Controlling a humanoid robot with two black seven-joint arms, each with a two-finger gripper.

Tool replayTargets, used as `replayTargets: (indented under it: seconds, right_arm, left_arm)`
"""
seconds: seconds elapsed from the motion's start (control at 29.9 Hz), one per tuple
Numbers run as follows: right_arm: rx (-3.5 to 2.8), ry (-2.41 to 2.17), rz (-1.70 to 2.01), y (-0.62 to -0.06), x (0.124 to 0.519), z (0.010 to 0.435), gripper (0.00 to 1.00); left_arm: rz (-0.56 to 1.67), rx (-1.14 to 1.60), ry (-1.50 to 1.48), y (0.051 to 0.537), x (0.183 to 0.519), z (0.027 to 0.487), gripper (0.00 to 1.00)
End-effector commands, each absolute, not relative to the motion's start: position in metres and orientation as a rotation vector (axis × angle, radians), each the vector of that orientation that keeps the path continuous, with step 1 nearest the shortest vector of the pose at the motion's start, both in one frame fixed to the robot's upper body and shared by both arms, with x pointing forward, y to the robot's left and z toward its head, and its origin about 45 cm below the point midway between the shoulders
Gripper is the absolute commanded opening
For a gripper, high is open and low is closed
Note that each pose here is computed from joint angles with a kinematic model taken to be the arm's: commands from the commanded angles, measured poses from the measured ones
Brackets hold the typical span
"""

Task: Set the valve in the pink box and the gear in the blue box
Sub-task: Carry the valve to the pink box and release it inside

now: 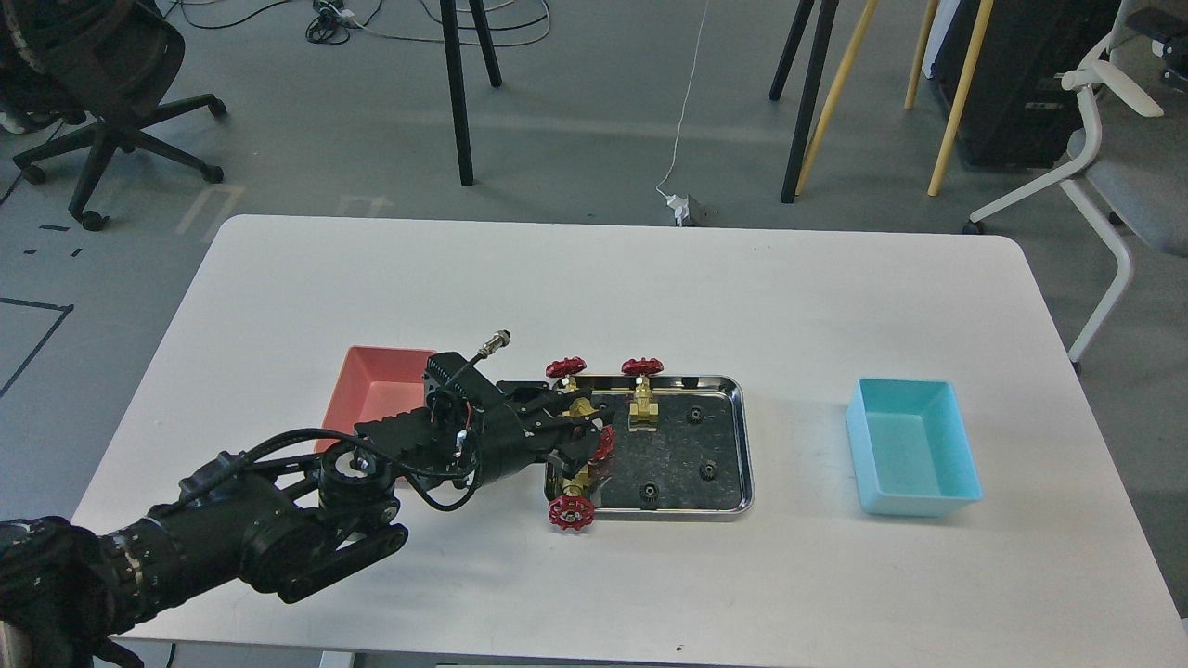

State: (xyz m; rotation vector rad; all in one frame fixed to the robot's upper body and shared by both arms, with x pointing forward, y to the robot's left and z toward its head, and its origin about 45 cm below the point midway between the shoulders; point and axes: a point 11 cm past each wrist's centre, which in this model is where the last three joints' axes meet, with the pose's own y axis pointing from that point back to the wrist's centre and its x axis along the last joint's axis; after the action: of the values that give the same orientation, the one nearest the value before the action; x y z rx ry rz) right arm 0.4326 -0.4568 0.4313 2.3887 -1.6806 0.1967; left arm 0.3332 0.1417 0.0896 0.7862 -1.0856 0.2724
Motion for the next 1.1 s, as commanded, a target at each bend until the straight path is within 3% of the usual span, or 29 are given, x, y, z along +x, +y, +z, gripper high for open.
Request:
replayTargets:
  seconds: [0.0, 0.23, 0.5, 0.94, 1.07]
  right_arm:
    - [2.376, -1.676, 0.199, -0.458, 0.433, 0.429, 0.98]
    - [2.372, -1.673, 0.204, -0.457, 0.433, 0.429, 0.98]
    - [2.361, -1.694, 0.207, -0.463, 0.434, 0.430, 0.98]
    - [2.360, -1.702, 0.209, -0.463, 0.435, 0.431, 0.98]
    - [2.359, -1.703, 0.211, -0.464, 0.435, 0.431, 0.98]
  left_arm:
    - [0.342, 0.741, -1.026, 0.149, 0.338, 0.115, 0.21]
    - [0.485, 0.772, -1.009, 0.216, 0.354, 0.163, 0.21]
    - [0.546, 0.941, -0.978, 0.298, 0.340, 0.152, 0.21]
    - [0.620, 1.101, -0.918, 0.359, 0.322, 0.120, 0.22]
    - [0.621, 1.094, -0.898, 0.354, 0.318, 0.110, 0.23]
